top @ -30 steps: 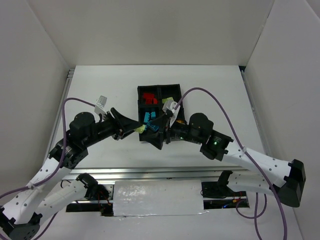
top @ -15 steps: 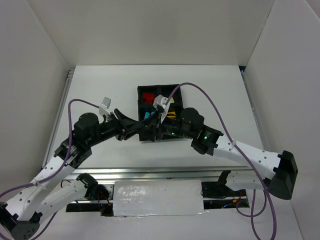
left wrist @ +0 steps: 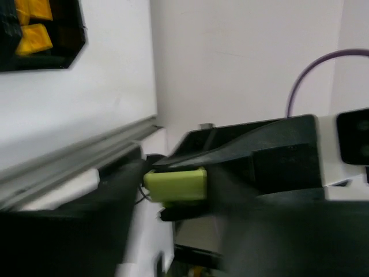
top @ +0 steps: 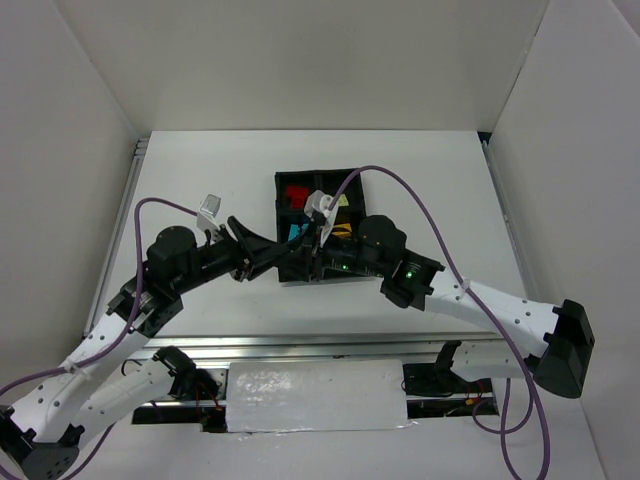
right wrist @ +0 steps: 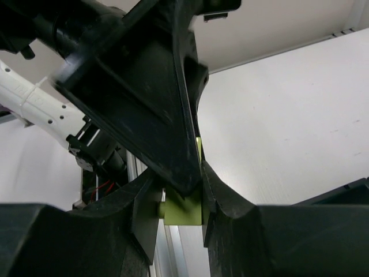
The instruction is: Sort the legos into containers by color
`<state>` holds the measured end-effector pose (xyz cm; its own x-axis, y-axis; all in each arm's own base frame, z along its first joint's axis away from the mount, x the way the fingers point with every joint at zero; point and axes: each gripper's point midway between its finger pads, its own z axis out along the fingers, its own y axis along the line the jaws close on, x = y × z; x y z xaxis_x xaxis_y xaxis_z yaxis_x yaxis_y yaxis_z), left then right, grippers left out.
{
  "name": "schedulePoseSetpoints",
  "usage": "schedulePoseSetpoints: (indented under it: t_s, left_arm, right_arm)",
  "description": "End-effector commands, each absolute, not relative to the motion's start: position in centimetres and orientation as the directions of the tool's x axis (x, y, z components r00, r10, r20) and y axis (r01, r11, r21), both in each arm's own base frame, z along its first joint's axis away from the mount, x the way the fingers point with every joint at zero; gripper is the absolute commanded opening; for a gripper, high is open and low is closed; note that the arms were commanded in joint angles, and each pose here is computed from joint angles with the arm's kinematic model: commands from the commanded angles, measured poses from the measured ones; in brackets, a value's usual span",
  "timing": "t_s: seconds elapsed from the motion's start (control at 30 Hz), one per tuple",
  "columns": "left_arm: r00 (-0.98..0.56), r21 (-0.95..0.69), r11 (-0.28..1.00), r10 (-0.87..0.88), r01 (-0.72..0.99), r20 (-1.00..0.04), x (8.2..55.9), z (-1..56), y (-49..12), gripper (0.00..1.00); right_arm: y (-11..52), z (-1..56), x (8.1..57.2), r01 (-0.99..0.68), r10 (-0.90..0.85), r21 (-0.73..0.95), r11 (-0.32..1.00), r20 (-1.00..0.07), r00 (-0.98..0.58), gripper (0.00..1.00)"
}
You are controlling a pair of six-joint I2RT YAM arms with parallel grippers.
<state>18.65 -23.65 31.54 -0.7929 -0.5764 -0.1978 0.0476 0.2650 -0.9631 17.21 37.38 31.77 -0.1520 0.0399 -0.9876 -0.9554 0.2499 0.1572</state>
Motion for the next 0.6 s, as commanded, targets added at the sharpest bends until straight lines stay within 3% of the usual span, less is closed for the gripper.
schedulePoseSetpoints:
  t_s: [0.0, 0.03, 0.17, 0.3, 0.37, 0.43, 0.57]
  left_arm:
    - [-0.747, -0.959, 0.236, -0.607, 0.159, -0.273, 18.9, 34.6, -23.1, 0.88]
    - [-0.73, -0.948, 0.27, -0.612, 0.167, -0.303, 19.1, 34.3, -22.8, 0.99]
    - [-0.638, -0.911, 0.377, -0.663, 0.167, -0.391, 20.6, 35.1, -21.0, 1.0]
    - [-0.547, -0.871, 0.481, -0.705, 0.099, -0.452, 22.1, 34.8, -18.8, 0.99]
    - [-0.473, -0.818, 0.576, -0.716, 0.016, -0.513, 23.1, 33.9, -16.5, 1.0]
    - [-0.43, -0.753, 0.657, -0.689, -0.03, -0.584, 23.4, 33.1, -14.6, 0.99]
    - [-0.375, -0.582, 0.808, -0.57, -0.094, -0.731, 23.1, 31.7, -10.8, 1.0]
  right_arm:
    - [37.4, 32.5, 17.1, -0.961, 0.067, 0.142, 0.239, -0.989, -0.13, 0.0]
    - [37.4, 32.1, 17.4, -0.958, 0.061, 0.147, 0.247, -0.989, -0.136, 0.0]
    - [37.2, 30.8, 19.1, -0.939, 0.049, 0.186, 0.29, -0.983, -0.179, 0.0]
    - [36.5, 29.4, 22.9, -0.878, 0.053, 0.233, 0.418, -0.971, -0.233, 0.0]
    - [35.1, 28.0, 28.1, -0.764, 0.053, 0.269, 0.587, -0.954, -0.295, 0.0]
    - [31.9, 24.5, 34.9, -0.542, 0.102, 0.32, 0.778, -0.914, -0.393, 0.0]
    - [26.4, 20.8, 43.9, -0.195, 0.167, 0.304, 0.933, -0.842, -0.513, 0.0]
